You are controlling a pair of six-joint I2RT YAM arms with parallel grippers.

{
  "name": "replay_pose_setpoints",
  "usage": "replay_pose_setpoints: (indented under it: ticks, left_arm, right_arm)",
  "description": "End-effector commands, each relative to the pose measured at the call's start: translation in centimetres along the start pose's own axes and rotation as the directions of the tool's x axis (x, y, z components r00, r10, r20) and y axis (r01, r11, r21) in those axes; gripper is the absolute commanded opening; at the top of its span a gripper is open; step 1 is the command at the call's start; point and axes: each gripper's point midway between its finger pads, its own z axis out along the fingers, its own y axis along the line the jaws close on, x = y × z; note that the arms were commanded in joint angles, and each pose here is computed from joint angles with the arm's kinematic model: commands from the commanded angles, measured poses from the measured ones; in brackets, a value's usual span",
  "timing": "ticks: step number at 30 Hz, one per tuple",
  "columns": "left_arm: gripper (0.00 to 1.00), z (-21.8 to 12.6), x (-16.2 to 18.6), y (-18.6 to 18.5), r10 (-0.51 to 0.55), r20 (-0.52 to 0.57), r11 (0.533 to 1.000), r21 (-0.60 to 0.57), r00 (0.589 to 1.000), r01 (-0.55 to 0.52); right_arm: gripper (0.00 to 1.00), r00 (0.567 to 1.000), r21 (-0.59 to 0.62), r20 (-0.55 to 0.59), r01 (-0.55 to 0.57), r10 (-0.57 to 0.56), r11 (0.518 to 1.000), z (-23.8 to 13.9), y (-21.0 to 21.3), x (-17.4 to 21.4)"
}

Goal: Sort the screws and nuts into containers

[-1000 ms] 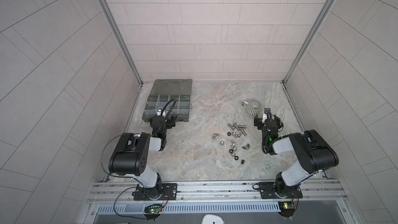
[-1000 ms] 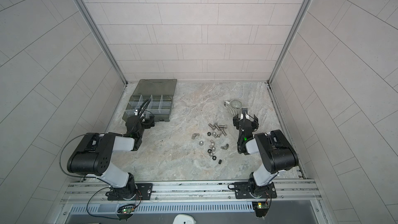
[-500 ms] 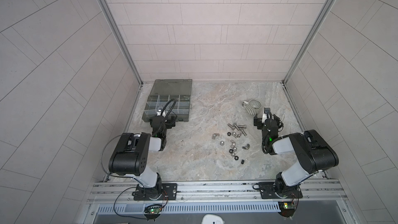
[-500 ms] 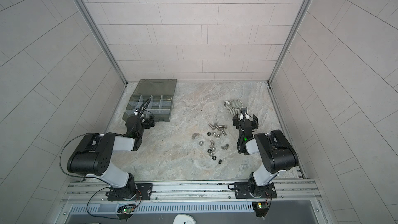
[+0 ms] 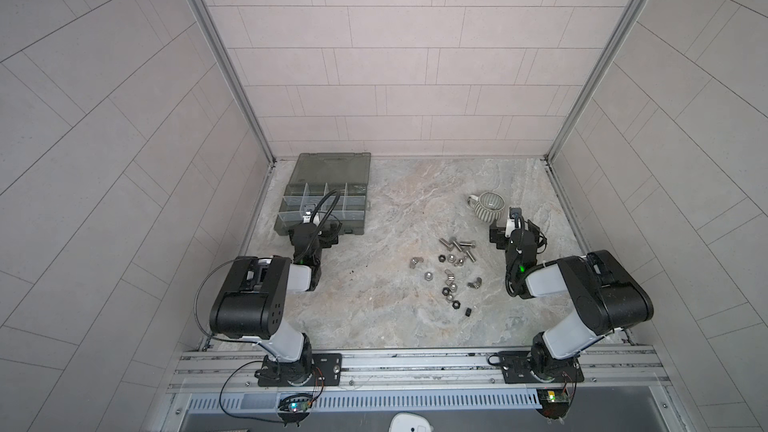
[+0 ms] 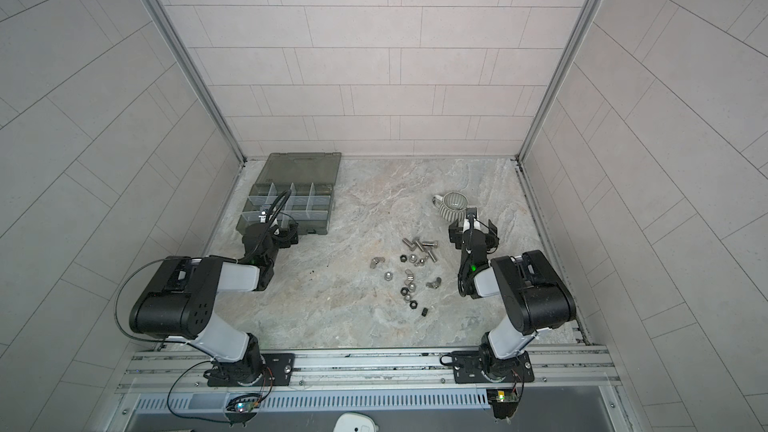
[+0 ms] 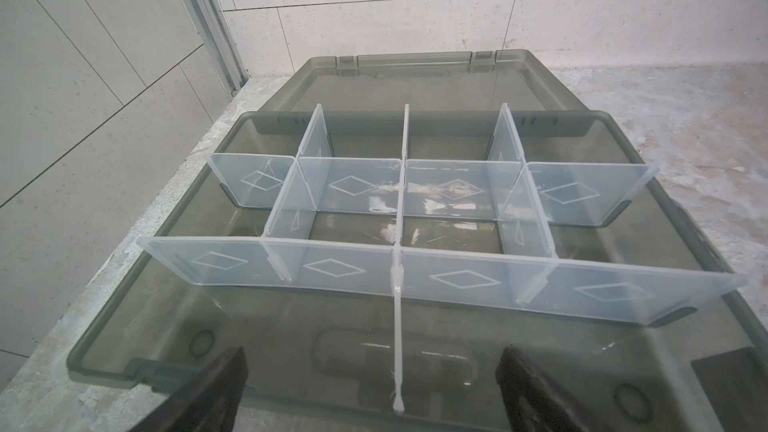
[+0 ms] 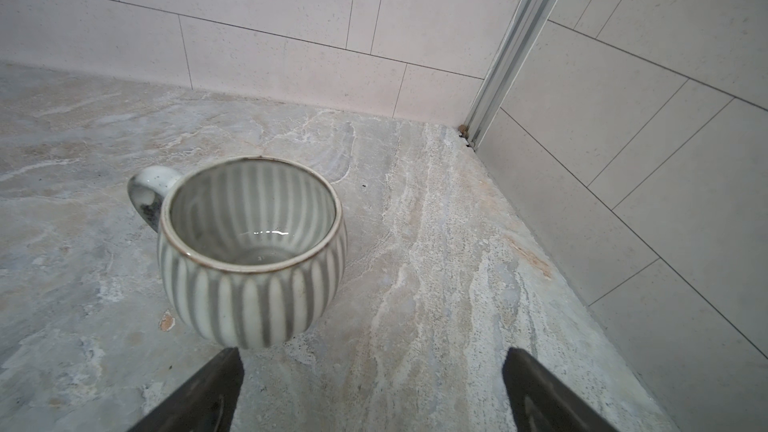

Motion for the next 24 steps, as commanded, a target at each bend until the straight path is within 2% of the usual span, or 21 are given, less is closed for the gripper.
replay_pose_setpoints:
  ticks: [1,13,16,18,20,22,24]
  left_arm:
    - [1.0,0.1,-0.6,0.1,-0.013,0.019,1.0,0.0,1.0,0.013]
    - [1.0,0.1,-0.6,0.0,-0.016,0.019,1.0,0.006,1.0,0.016]
    - [1.0,0.3,-0.6,0.3,-0.048,0.011,0.998,0.035,0.999,0.048]
    - [1.0,0.2,-0.5,0.4,-0.069,0.021,0.996,0.065,0.997,0.067]
    - [1.0,0.3,-0.5,0.5,-0.073,0.016,0.995,0.067,0.997,0.072]
    - [1.0,0.3,-0.5,0.5,-0.071,0.014,0.995,0.068,0.997,0.07]
    - [1.0,0.3,-0.5,0.5,-0.072,0.014,0.995,0.068,0.997,0.07]
  right_arm:
    - [0.99,1.0,0.001,0.0,0.015,-0.015,1.0,-0.2,-0.1,0.2]
    - [0.99,1.0,-0.004,-0.011,0.009,-0.009,1.0,0.0,0.0,0.3]
    - [0.99,0.999,-0.019,-0.043,-0.011,0.01,1.0,0.7,-0.3,0.5]
    - [0.99,0.996,-0.102,-0.075,-0.056,0.048,0.993,1.4,-0.4,0.8]
    - [0.99,0.994,-0.155,-0.054,-0.105,0.098,0.982,1.3,-0.4,0.7]
    - [0.99,0.997,-0.249,-0.054,-0.068,0.056,0.966,1.3,1.2,0.4]
    - [0.99,0.997,-0.255,-0.048,-0.066,0.055,0.965,1.2,1.4,0.5]
